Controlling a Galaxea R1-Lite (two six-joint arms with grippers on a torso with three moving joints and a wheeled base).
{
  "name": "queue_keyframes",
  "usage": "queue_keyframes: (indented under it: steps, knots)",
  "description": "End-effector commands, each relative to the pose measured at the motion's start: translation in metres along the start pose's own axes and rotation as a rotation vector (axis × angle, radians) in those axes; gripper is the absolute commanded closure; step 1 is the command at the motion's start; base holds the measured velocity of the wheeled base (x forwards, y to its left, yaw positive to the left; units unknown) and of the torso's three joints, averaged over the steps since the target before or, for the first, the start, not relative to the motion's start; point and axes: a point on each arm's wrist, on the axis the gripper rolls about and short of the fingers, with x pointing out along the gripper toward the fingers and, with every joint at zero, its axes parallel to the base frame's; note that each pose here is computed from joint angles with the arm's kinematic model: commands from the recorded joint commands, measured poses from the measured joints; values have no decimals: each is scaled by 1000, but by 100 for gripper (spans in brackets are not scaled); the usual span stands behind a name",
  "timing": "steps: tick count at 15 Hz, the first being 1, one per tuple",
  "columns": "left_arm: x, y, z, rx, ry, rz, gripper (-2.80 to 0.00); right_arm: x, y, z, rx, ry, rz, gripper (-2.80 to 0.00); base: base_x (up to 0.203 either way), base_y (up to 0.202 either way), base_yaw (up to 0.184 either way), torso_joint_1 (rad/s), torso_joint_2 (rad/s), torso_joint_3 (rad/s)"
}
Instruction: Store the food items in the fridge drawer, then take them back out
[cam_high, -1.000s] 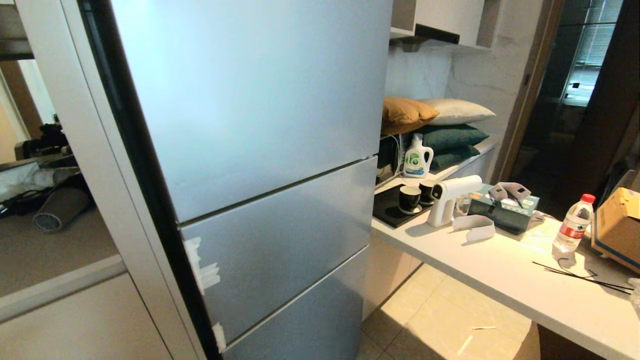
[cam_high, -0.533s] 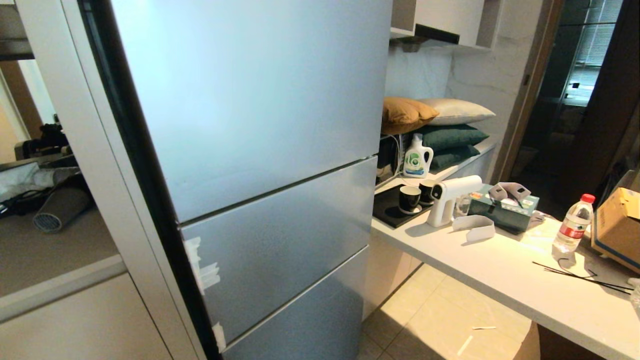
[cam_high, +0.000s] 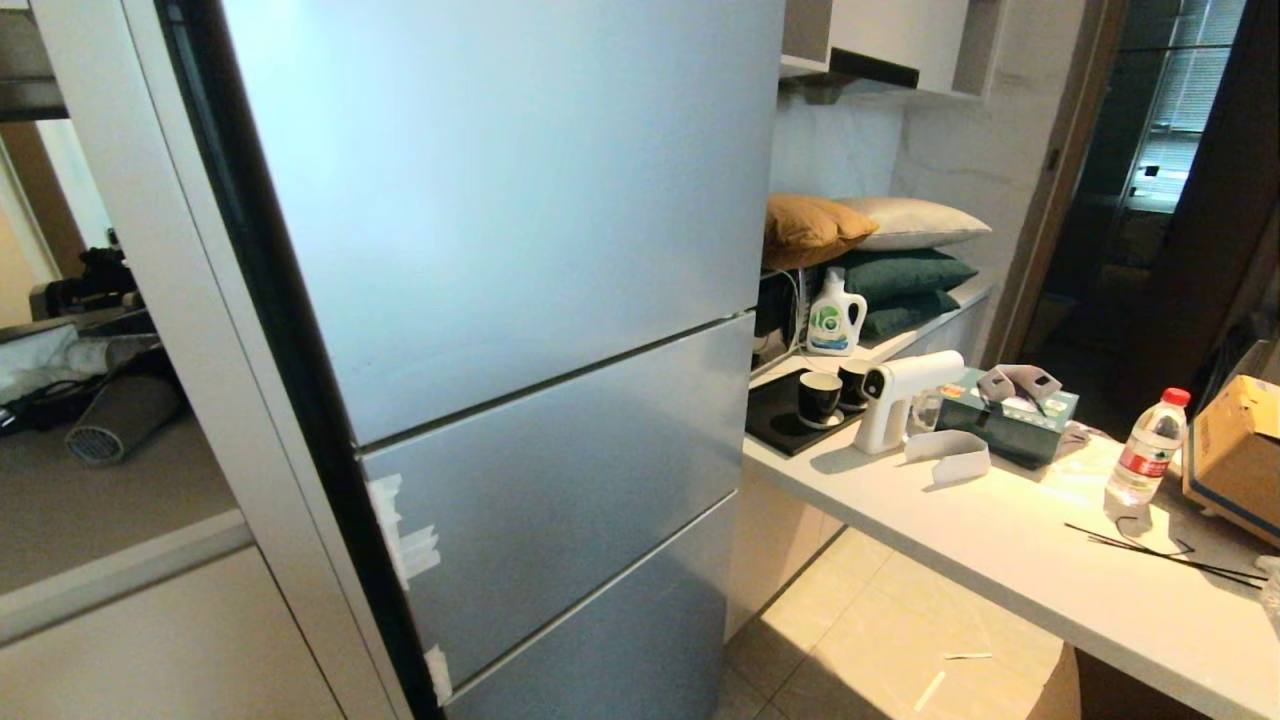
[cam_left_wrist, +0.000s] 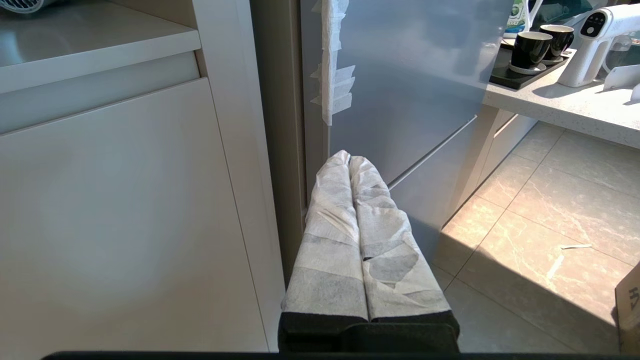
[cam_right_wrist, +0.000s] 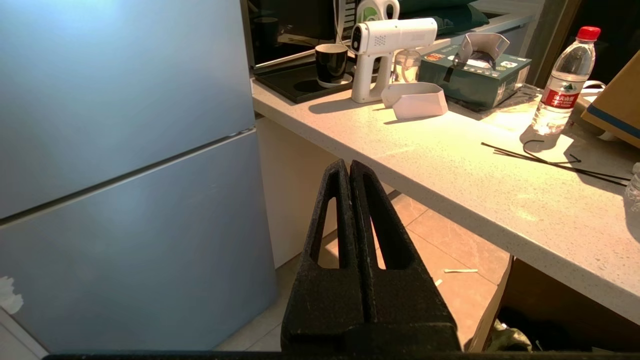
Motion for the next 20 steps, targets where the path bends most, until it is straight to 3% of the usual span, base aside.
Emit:
queue_keyframes:
  steps: [1,12,20]
  knots:
    - [0,0,0,0,2,0,0,0,0,0,0,3,1,0,0,0,0,0,0,0]
    - [0,0,0,0,2,-1,0,0,0,0,2,1,1,0,0,0,0,-3,6,5]
    - [0,0,0,0,0,1,0,0,0,0,0,1,1,0,0,0,0,-84,201,107]
